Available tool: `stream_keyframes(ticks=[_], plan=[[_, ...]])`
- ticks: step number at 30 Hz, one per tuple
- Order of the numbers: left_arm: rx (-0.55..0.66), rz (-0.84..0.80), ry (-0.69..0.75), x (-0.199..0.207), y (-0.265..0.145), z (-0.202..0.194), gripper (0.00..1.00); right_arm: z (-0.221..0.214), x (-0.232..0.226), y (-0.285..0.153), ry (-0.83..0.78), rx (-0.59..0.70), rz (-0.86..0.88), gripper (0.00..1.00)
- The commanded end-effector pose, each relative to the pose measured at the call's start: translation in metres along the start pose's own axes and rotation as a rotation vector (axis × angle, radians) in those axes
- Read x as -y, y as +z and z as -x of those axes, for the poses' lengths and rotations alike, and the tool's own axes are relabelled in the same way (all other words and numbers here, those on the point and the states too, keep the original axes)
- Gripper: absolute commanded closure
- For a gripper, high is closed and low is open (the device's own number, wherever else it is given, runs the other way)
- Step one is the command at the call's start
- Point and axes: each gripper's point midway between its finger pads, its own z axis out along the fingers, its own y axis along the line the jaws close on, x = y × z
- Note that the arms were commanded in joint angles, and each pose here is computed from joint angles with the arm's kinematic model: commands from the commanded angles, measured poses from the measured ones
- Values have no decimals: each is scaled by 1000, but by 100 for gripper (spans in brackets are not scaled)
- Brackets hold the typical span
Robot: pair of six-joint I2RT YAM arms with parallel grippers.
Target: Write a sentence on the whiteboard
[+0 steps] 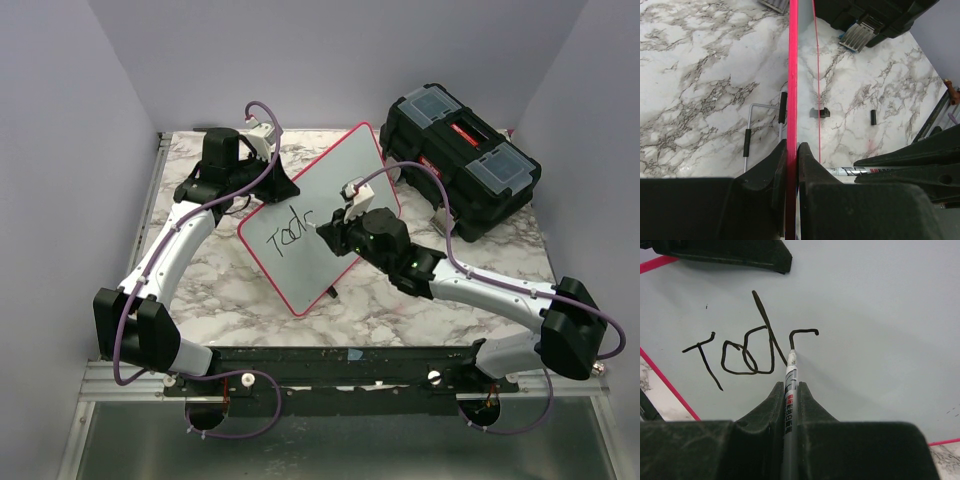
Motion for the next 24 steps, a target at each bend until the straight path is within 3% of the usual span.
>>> stream_keyframes(ticks=[1,9,24], plan=[[-18,-18,75,4,8,-8,100,-17,14,-3,-9,-50,-66,99],[-20,-19,78,5,8,-9,100,2,26,0,-23,-19,-155,99],[-23,-15,85,6,8,-10,100,28,15,10,-34,18,-129,99]])
